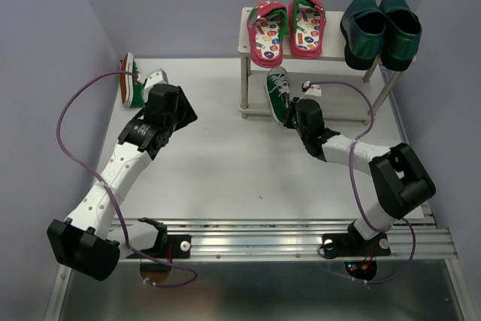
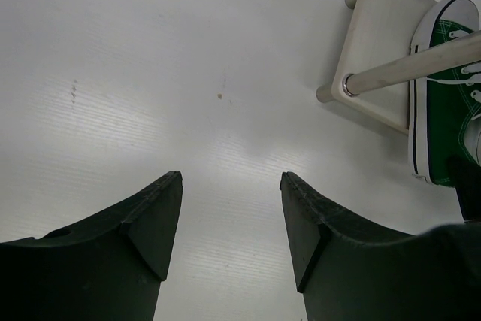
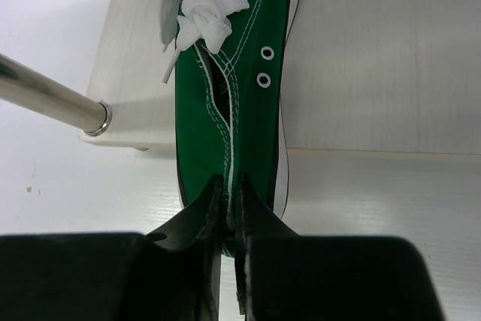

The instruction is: Place and organize the shoes onto the shoe shelf

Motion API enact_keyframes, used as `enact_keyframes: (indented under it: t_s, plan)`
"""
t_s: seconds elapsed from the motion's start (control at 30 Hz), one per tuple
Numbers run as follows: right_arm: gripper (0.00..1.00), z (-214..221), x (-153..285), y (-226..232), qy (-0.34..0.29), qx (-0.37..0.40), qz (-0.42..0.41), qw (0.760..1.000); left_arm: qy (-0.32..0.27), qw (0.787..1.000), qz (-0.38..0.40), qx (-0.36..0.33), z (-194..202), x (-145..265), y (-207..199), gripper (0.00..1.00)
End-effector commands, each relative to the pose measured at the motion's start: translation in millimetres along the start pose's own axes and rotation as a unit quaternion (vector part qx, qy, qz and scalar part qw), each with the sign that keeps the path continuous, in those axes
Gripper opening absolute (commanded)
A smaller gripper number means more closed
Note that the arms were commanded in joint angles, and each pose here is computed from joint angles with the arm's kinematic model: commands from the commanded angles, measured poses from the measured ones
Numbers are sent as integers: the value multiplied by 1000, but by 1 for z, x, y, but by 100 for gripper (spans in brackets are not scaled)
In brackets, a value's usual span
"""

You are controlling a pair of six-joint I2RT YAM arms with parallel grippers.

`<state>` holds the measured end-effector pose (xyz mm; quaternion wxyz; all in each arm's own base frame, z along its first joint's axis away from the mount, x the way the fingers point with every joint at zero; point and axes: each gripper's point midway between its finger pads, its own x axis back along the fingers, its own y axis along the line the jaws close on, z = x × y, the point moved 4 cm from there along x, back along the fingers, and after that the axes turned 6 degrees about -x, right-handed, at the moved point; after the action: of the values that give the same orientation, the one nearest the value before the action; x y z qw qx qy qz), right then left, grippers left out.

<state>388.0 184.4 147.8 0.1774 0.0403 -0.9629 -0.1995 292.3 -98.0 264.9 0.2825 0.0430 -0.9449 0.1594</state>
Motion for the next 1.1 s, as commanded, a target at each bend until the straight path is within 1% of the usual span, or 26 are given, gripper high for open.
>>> enact_keyframes:
  t_s: [0.0,0.17,0.33,0.47,0.77,0.83,0.87,0.9,0.93,0.97,1.0,1.07]
  plan:
    - [1,-53,-5,23,-87,-51,4,995,-20,1000,6,7,-9,2,-1,66]
    - [1,-70,-12,18,-124,-79,53,988,-24,1000,4,7,-11,6,0,66]
    - [1,-76,-22,22,-132,-62,58,988,-26,1000,2,6,-13,8,1,66]
    - [1,-60,-32,19,-113,-47,60,991,-27,1000,1,7,-14,8,1,66]
    - [1,-53,-18,12,-108,-55,51,991,-31,999,-8,1,-22,4,2,66]
    - [1,-51,-18,13,-100,-47,48,993,-32,999,-8,-2,-25,2,2,66]
    - [2,-46,-19,12,-89,-44,48,994,-22,1000,-3,-9,-24,-3,1,67]
    - [24,-45,-18,12,-85,-41,48,994,-13,1000,-12,-8,-26,-7,6,67]
    - [39,-44,-18,13,-82,-41,45,995,-17,1000,-10,-6,-35,-6,5,67]
    - [67,-43,-14,12,-80,-44,42,995,-4,1000,-28,-10,-36,-15,14,71]
    - [76,-44,-12,11,-79,-46,42,995,-11,999,-33,-8,-47,-15,15,72]
    - [88,-47,-4,12,-77,-49,39,995,-9,999,-47,-13,-55,-21,24,76]
